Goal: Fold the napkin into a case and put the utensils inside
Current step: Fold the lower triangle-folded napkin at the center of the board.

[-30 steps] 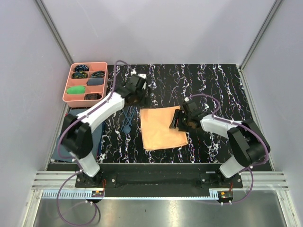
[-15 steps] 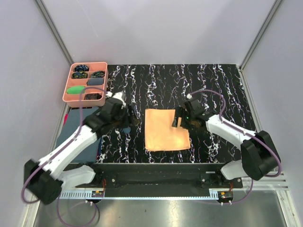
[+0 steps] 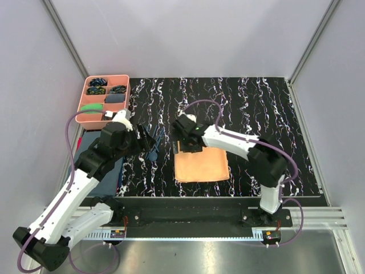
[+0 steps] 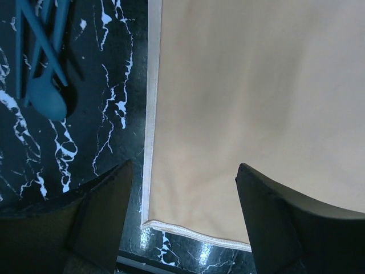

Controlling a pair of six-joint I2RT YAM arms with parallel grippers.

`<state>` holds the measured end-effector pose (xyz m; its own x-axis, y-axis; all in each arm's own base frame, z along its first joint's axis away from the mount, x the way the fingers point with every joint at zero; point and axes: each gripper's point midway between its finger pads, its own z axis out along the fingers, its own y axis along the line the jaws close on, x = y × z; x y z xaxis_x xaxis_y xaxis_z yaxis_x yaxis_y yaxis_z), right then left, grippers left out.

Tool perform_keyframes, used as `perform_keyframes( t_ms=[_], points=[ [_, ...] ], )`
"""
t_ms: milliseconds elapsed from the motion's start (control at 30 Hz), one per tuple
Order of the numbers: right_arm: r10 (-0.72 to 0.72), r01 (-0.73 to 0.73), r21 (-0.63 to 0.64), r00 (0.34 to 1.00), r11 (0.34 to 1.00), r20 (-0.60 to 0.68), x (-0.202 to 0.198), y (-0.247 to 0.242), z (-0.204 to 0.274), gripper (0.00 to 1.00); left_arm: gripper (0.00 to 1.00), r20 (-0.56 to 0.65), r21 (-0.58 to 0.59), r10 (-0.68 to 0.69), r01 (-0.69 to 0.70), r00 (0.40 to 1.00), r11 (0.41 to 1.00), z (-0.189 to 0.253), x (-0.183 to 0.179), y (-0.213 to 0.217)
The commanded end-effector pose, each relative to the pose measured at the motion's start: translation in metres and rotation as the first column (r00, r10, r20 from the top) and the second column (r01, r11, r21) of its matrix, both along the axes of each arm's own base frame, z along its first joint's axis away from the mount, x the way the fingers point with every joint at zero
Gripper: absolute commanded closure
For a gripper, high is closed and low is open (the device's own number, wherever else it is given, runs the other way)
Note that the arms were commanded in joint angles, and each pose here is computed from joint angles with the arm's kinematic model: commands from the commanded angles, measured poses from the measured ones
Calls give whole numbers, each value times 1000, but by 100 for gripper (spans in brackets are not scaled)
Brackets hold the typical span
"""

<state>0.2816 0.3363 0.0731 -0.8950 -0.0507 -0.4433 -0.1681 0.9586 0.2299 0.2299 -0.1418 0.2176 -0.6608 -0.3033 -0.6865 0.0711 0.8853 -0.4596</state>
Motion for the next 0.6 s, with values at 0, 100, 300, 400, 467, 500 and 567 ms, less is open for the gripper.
perform_keyframes(
  t_ms=[0, 100, 300, 400, 467, 500, 567],
  points=[
    [-30, 30, -73, 1000, 997, 10, 8, 12, -5, 20, 20, 67, -46, -71, 74, 995, 996, 29, -3, -10],
    [-21, 21, -113, 1000, 993, -2, 5, 21, -14, 23, 20, 62, -78, -108, 112, 992, 991, 26, -6, -18],
    [-22, 19, -136, 999, 991, -24, 4, 26, -29, 27, 20, 58, -106, -140, 146, 988, 984, 23, -10, -24],
    [-20, 14, -148, 999, 989, -36, 3, 30, -36, 27, 20, 65, -108, -150, 157, 986, 982, 24, -11, -25],
    [-22, 14, -157, 999, 987, -48, 2, 32, -42, 27, 20, 69, -109, -154, 161, 986, 981, 26, -11, -25],
    [-25, 17, -160, 998, 987, -51, 2, 31, -44, 27, 20, 70, -110, -156, 163, 985, 980, 26, -11, -25],
    [-29, 18, -180, 998, 984, -60, 2, 29, -54, 27, 20, 75, -111, -158, 165, 985, 980, 27, -12, -25]
  ],
)
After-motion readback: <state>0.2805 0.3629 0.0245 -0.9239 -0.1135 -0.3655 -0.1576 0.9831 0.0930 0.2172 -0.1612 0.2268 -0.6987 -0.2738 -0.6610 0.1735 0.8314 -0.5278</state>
